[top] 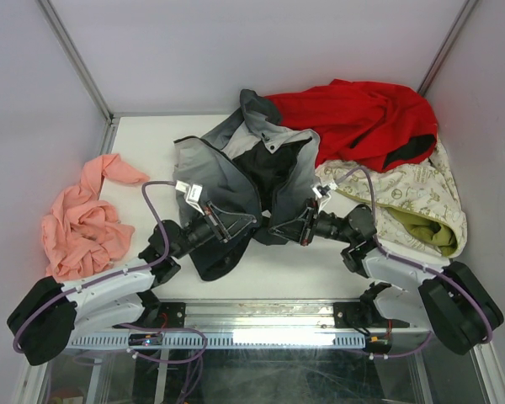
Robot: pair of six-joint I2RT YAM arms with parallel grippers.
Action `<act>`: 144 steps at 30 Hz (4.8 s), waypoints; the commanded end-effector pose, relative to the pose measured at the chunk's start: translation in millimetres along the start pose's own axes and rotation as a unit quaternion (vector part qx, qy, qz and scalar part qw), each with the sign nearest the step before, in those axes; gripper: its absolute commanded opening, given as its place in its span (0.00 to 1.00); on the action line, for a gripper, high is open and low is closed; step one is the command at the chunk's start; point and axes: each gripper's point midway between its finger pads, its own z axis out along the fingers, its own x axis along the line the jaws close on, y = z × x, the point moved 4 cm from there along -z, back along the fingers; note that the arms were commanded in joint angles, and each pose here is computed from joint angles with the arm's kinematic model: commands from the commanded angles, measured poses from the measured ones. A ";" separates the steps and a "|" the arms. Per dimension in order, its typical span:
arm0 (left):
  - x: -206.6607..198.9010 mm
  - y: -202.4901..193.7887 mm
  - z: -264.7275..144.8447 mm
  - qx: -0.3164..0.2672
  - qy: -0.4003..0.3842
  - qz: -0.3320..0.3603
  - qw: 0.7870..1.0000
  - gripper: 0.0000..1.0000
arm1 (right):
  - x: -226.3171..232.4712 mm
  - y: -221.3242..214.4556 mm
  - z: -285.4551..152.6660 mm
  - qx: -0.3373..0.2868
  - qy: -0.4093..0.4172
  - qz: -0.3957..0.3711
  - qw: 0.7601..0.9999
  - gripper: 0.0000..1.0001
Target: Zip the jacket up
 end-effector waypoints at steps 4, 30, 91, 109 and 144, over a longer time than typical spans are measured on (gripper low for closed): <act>-39.9 28.8 -5.6 -0.074 -0.117 0.037 0.990 0.00 | 24.6 30.7 13.7 -0.033 0.069 -0.053 0.996 0.00; -42.7 20.5 -7.6 -0.054 -0.140 0.039 0.988 0.00 | 37.7 36.4 17.3 -0.041 0.107 -0.062 0.992 0.00; -9.2 -2.3 -10.3 -0.048 -0.024 -0.025 0.998 0.00 | 44.8 57.7 24.0 -0.095 0.106 -0.053 0.988 0.00; -29.4 -10.1 -17.1 -0.003 -0.082 -0.015 0.997 0.00 | 24.3 55.8 32.6 -0.089 0.064 -0.043 0.993 0.00; -36.4 -10.0 -11.6 0.015 -0.083 -0.065 0.994 0.00 | 26.0 45.6 34.6 -0.074 0.049 -0.040 0.995 0.00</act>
